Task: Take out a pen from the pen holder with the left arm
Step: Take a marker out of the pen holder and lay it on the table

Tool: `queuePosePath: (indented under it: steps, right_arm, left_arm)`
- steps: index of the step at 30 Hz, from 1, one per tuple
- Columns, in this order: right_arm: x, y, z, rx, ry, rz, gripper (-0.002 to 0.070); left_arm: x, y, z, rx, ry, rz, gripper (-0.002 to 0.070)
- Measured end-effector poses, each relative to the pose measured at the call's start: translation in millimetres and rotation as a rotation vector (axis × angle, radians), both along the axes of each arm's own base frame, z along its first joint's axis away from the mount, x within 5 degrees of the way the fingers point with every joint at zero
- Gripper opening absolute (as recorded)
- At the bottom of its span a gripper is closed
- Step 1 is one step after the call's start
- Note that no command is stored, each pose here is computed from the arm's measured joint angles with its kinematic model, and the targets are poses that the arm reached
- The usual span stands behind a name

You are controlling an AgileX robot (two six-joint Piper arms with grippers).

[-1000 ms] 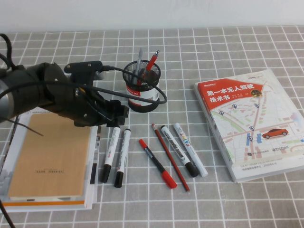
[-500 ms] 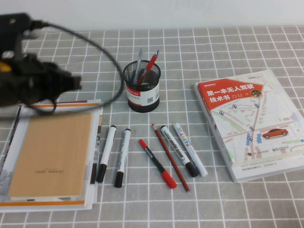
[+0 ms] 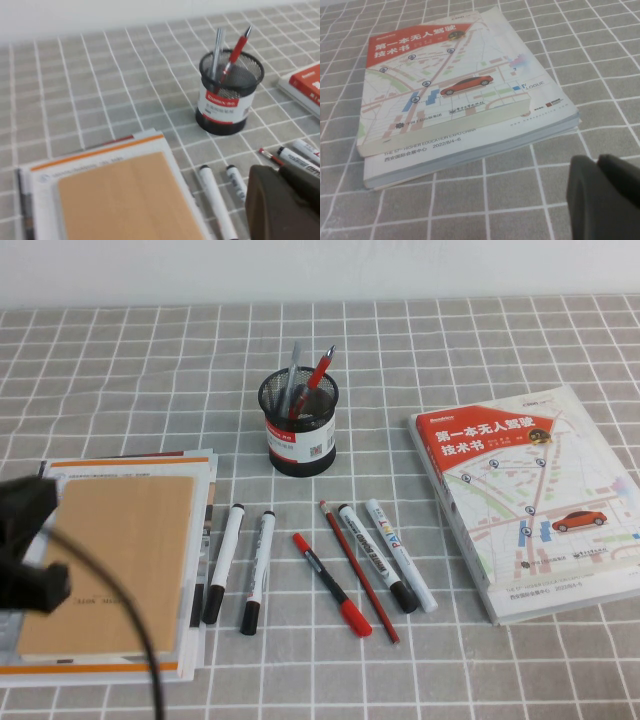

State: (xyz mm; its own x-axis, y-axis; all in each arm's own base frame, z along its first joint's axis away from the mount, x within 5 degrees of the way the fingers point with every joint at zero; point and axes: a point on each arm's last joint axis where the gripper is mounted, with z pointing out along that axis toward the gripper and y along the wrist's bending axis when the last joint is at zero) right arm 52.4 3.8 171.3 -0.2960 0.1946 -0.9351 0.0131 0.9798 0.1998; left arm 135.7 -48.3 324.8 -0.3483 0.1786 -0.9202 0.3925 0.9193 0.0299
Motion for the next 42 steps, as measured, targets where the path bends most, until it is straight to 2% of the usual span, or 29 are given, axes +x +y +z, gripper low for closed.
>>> queuePosePath:
  steps: [4,8,14,21,27,34,37,42]
  right_arm:
    - [0,0,0,0.000,0.000,0.000,-0.0013]
    - [0,0,0,0.000,0.000,0.000,-0.0013]
    - [0,0,0,0.000,0.000,0.000,-0.0013]
    - [0,0,0,0.000,0.000,0.000,-0.0013]
    - [0,0,0,0.000,0.000,0.000,-0.0013]
    - [0,0,0,0.000,0.000,0.000,-0.0013]
    - [0,0,0,0.000,0.000,0.000,-0.0013]
    - [0,0,0,0.000,0.000,0.000,-0.0013]
  left_arm:
    - [-27,11,-6,0.050,-0.089,0.015,0.0000]
    - [-48,22,-29,0.125,-0.116,0.041,0.0000]
    - [-61,33,-77,0.287,-0.084,0.049,0.0000]
    - [-65,35,-121,0.339,0.028,0.033,0.0000]
    - [-76,38,-142,0.338,0.070,0.033,0.0000]
    - [-90,38,-135,0.236,-0.085,0.064,0.0000]
    - [-91,38,-133,0.172,-0.109,0.111,0.0000]
    - [-88,41,-142,0.145,-0.095,0.213,0.0000]
